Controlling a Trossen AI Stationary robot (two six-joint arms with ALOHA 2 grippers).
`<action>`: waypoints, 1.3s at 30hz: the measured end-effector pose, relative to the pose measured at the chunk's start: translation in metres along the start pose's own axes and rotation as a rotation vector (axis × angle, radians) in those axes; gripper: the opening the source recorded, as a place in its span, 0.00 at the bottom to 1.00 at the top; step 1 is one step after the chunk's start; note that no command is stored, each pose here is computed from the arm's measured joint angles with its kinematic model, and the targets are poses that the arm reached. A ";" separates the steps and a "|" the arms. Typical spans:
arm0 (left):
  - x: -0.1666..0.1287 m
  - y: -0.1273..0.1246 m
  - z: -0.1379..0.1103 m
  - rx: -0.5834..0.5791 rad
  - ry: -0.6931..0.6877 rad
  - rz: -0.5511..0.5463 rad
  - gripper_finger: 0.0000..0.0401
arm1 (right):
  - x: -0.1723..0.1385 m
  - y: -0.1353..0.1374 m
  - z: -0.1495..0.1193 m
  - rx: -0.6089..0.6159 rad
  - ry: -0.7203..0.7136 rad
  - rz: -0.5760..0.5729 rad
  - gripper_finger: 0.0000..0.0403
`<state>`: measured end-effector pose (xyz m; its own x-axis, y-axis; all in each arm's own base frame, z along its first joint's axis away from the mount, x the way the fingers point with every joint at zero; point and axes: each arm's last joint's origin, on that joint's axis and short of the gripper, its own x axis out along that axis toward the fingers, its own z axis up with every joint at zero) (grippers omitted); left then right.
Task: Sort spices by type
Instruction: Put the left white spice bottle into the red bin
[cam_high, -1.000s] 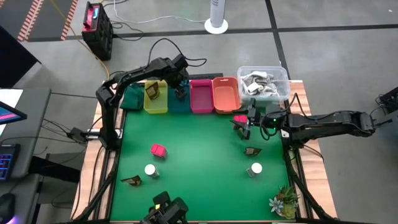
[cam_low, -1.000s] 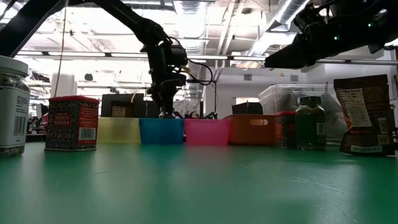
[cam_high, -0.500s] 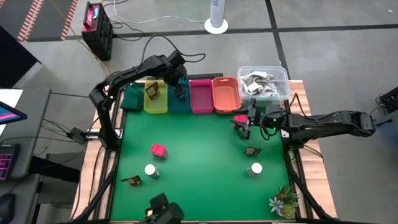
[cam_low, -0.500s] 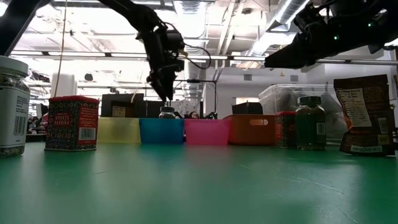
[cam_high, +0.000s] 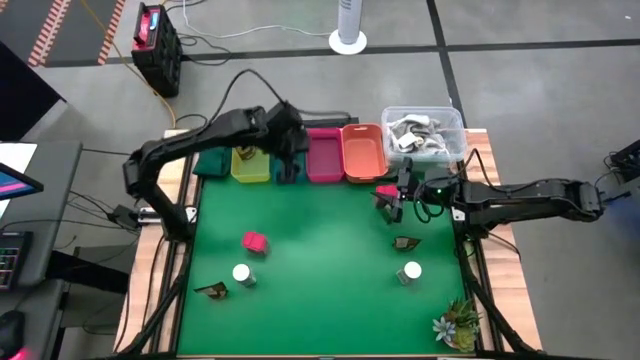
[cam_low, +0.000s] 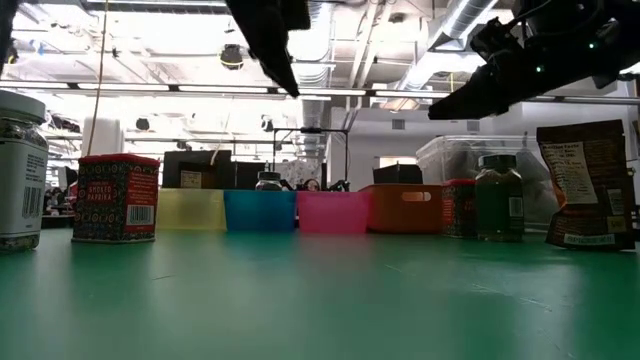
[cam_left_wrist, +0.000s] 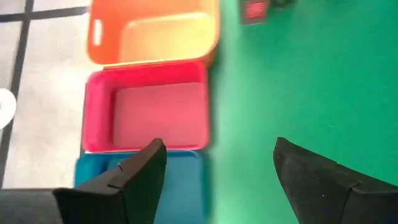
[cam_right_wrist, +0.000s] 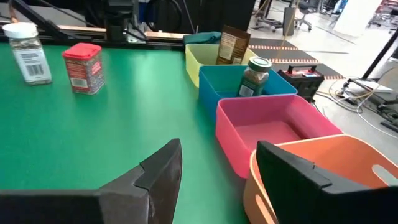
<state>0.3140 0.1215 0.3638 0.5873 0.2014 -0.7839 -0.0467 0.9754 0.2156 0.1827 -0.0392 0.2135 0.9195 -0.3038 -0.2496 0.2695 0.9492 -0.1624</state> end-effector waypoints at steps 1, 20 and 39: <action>-0.005 -0.010 0.002 0.005 -0.001 -0.016 0.71 | 0.000 0.000 0.000 0.000 0.001 0.001 0.58; -0.033 -0.184 -0.029 0.027 0.364 -0.071 0.71 | 0.000 0.001 -0.004 0.011 0.042 0.007 0.58; -0.054 -0.246 -0.071 -0.362 0.371 -0.143 0.71 | -0.003 -0.010 0.044 -0.132 0.019 -0.024 0.58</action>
<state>0.2364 -0.1229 0.3120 0.2867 0.0183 -0.9578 -0.3011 0.9509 -0.0719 0.1897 -0.0445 0.2578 0.9073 -0.3288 -0.2621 0.2500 0.9230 -0.2924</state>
